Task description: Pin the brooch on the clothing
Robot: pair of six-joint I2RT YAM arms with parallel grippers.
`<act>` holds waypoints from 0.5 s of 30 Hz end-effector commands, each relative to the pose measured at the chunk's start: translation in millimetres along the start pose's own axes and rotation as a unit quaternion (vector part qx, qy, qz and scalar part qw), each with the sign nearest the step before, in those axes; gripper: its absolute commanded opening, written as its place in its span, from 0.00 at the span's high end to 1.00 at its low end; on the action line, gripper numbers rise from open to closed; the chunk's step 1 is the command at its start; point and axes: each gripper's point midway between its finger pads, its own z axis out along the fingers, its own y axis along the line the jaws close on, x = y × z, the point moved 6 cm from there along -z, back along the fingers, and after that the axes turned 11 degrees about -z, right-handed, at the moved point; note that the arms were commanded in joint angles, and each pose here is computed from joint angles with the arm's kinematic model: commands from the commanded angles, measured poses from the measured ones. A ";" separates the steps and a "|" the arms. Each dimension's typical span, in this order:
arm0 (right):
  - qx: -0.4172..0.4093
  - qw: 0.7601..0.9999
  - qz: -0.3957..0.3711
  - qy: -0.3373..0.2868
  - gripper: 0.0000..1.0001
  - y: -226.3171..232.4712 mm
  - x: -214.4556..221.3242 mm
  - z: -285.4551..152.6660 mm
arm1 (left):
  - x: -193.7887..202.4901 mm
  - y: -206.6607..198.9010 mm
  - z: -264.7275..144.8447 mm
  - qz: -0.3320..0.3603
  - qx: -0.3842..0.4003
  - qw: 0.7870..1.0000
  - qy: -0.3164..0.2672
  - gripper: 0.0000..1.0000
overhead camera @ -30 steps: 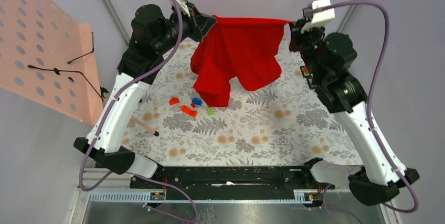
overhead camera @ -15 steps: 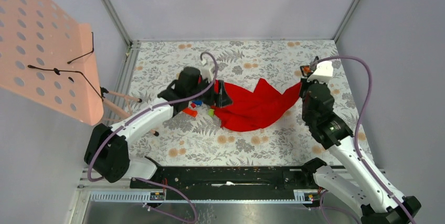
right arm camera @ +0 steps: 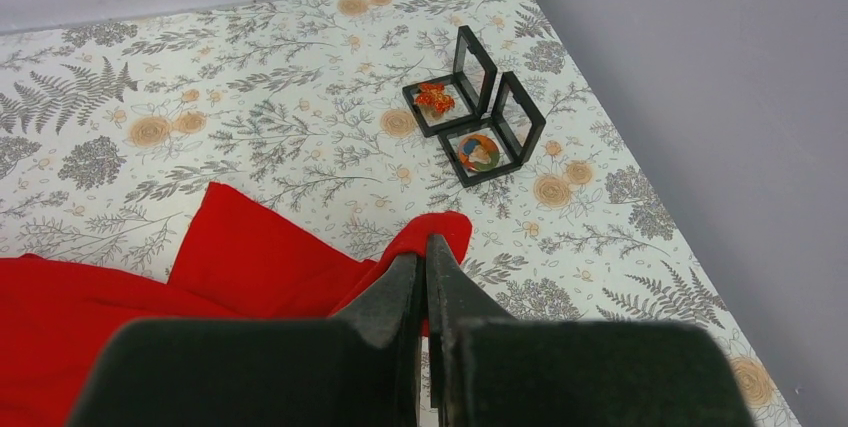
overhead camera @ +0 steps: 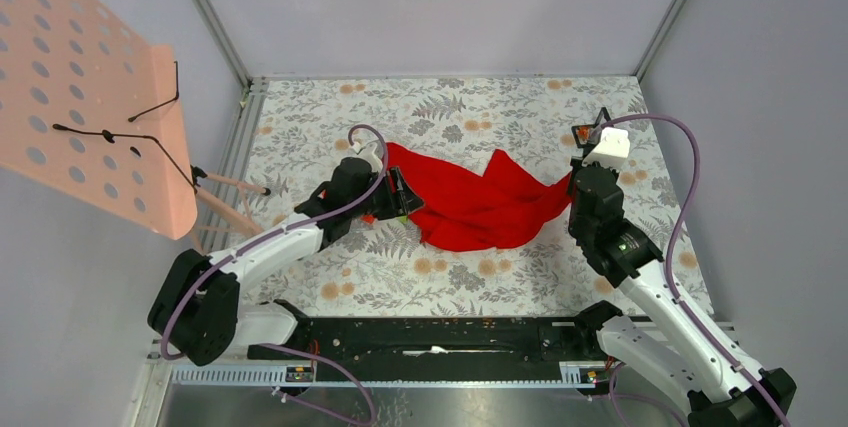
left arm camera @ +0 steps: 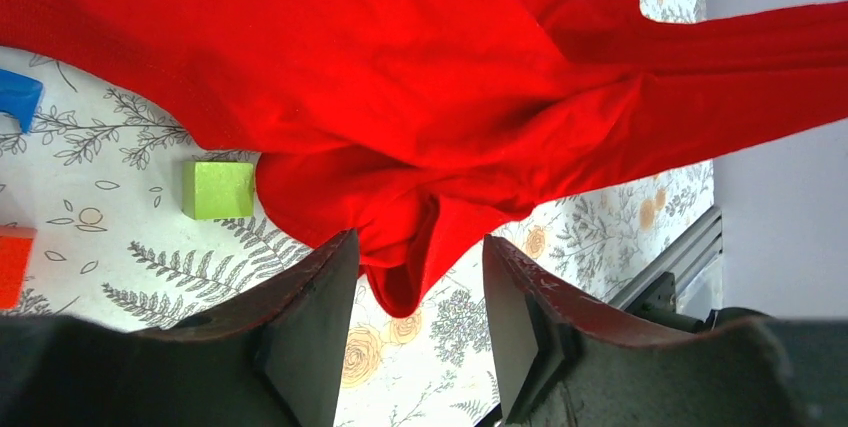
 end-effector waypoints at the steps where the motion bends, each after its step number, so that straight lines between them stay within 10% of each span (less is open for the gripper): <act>1: 0.019 0.999 0.035 -0.022 1.00 -3.1 -12.6 2.0 | -8.5 -5.1 8.7 -0.045 0.005 0.999 -0.027 0.48; 15: 0.013 0.999 0.040 -0.026 1.00 -2.9 -13.0 0.7 | 5.1 26.0 20.4 -0.073 -0.057 0.995 -0.024 0.52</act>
